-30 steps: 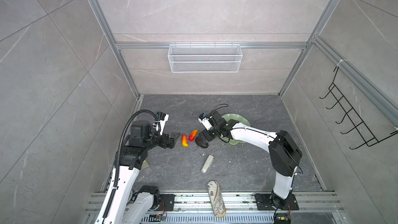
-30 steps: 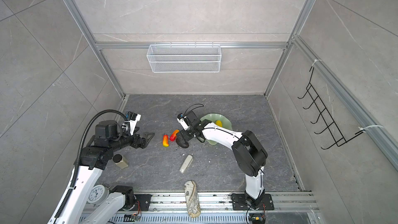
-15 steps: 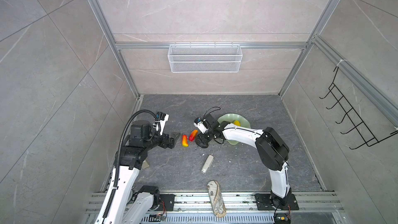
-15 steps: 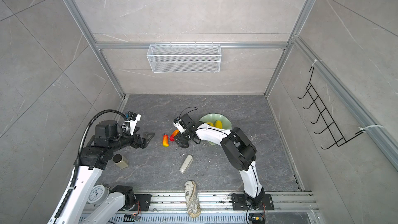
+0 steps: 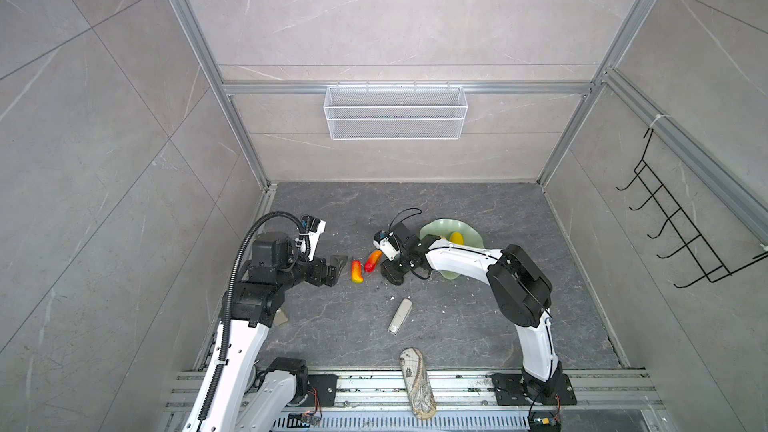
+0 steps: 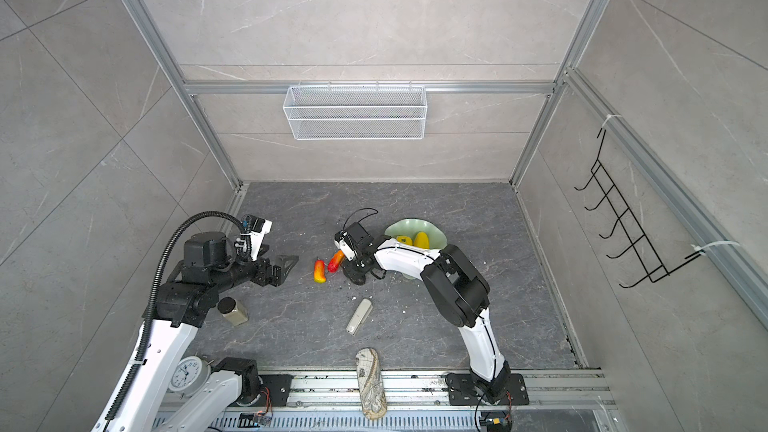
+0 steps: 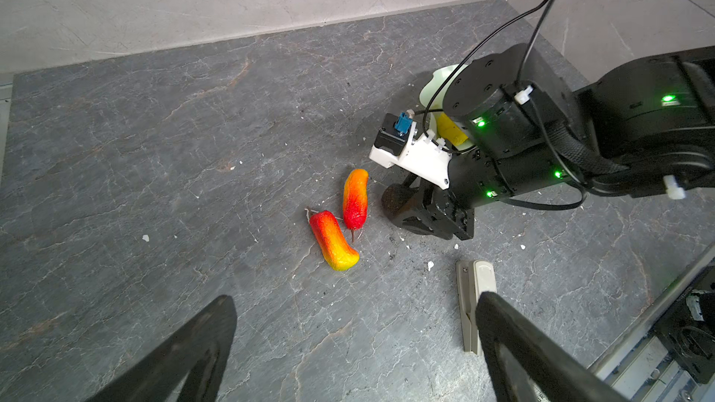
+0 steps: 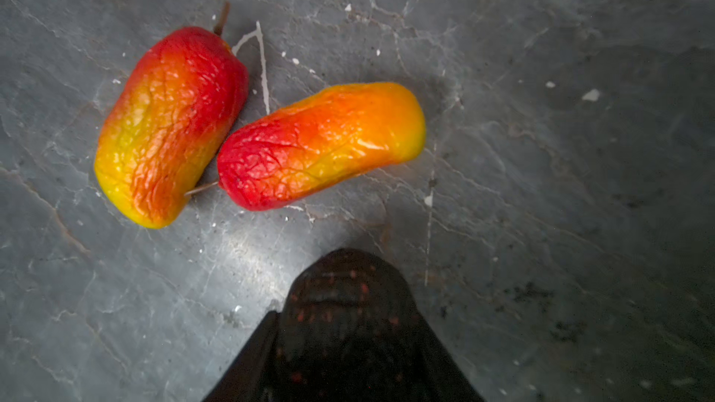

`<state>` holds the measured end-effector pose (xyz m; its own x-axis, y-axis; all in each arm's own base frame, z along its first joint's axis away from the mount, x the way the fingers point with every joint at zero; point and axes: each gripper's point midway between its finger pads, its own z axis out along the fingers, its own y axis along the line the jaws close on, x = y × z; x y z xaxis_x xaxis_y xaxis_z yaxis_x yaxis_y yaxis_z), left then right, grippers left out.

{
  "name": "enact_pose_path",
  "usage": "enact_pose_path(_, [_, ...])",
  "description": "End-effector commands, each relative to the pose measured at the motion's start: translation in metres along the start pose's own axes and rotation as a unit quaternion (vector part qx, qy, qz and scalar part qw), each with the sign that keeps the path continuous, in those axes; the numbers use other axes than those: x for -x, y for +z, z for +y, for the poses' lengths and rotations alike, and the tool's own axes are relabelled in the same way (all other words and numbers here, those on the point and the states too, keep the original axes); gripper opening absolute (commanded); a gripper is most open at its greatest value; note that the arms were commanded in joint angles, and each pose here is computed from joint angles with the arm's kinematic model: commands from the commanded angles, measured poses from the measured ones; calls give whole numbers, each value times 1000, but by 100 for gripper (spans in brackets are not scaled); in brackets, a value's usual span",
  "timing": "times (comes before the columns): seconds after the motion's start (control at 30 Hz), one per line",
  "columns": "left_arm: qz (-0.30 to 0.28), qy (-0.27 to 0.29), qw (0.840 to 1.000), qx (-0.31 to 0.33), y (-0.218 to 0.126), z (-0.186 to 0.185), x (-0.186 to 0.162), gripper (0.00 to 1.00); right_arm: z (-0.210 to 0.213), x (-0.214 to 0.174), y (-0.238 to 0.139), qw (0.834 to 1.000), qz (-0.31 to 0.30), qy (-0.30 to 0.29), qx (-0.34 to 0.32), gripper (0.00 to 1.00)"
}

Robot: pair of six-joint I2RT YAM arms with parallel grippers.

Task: Place and organize the fake fruits in the fruit bowl
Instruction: 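Carry the dark avocado over the green bowl and lower it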

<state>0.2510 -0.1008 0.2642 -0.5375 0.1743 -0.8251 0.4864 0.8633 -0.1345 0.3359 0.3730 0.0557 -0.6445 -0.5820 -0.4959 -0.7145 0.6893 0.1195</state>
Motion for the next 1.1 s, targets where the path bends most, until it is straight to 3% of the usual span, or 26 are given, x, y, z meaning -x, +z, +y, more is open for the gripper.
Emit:
enact_pose_path(0.0, [-5, 10, 1000, -8, -1, -3, 2, 100, 6, 29, -62, 998, -62, -25, -6, 41])
enact_pose_path(0.17, [-6, 10, 1000, -9, -1, -3, 2, 100, 0, 30, -104, 994, -90, -52, -31, 39])
enact_pose_path(0.5, [-6, 10, 1000, -10, -1, -3, 2, 100, -50, 6, -132, 992, -86, -53, -81, 37])
enact_pose_path(1.07, [-3, 8, 1000, -10, 1, -3, 1, 100, -91, -22, -120, 994, -52, -39, -91, 36])
